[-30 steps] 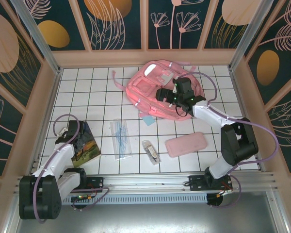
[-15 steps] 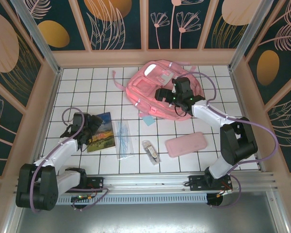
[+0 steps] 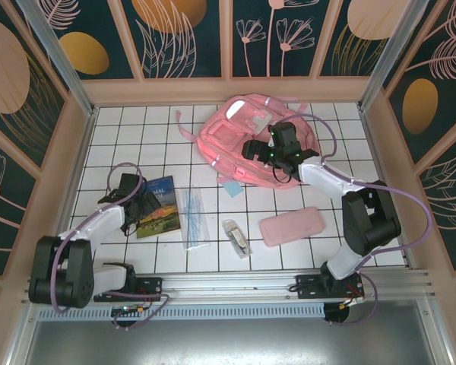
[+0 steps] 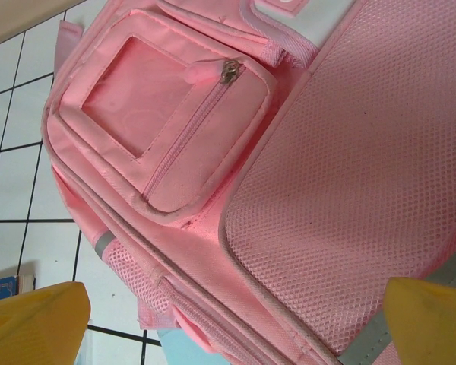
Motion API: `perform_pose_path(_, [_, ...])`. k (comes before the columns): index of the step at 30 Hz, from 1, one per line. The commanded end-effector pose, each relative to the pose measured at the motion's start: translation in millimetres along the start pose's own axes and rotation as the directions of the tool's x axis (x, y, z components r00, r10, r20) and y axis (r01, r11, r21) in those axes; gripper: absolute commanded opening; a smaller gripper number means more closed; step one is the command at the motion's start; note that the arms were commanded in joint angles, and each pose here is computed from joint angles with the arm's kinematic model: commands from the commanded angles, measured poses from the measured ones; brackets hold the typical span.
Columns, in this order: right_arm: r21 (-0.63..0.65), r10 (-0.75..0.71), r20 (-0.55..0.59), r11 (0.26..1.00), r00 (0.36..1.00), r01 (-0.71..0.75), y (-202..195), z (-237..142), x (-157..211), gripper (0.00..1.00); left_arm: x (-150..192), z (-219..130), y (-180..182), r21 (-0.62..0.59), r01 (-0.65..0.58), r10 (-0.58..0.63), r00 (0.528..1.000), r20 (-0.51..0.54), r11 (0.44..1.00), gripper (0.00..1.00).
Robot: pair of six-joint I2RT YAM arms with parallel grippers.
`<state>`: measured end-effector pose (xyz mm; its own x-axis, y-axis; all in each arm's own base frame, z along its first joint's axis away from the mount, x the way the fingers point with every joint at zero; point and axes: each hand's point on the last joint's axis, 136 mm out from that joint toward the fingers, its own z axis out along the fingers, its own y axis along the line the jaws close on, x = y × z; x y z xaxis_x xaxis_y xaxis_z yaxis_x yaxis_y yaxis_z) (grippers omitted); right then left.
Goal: Pack the student bag
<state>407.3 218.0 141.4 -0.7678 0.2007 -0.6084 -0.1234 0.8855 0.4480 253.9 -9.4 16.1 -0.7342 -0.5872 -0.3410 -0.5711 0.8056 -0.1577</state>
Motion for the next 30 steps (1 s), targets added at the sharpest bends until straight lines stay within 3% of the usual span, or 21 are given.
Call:
perform_pose_path(1, [0.009, -0.003, 0.028, 1.0, 1.0, 0.003, 6, -6, -9, 0.99, 6, 10, -5, 0.021, -0.09, 0.091, 0.995, -0.033, 0.996, 0.93])
perform_pose_path(6, [0.02, -0.006, 0.041, 1.0, 0.999, 0.005, 5, -9, -12, 0.99, 14, 17, -11, 0.072, -0.123, 0.127, 0.991, -0.045, 0.99, 0.9])
perform_pose_path(12, [-0.013, -0.005, 0.026, 1.0, 1.0, 0.006, 13, -2, -13, 0.98, 33, 27, -21, 0.167, -0.048, 0.066, 0.992, -0.105, 0.985, 0.57])
perform_pose_path(17, [-0.179, -0.052, -0.056, 0.983, 0.997, 0.041, 58, 7, 3, 0.85, 33, 19, -24, 0.211, 0.049, -0.031, 0.996, -0.087, 0.976, 0.46])
perform_pose_path(25, [-0.447, -0.198, -0.197, 0.89, 0.96, 0.092, 164, 25, 65, 0.72, 23, 3, -41, 0.303, 0.124, -0.106, 0.992, -0.075, 0.945, 0.44])
perform_pose_path(30, [-0.491, -0.205, -0.295, 0.87, 0.933, 0.036, 199, 55, 103, 0.65, 25, 6, -44, 0.314, 0.135, -0.112, 0.99, -0.09, 0.94, 0.45])
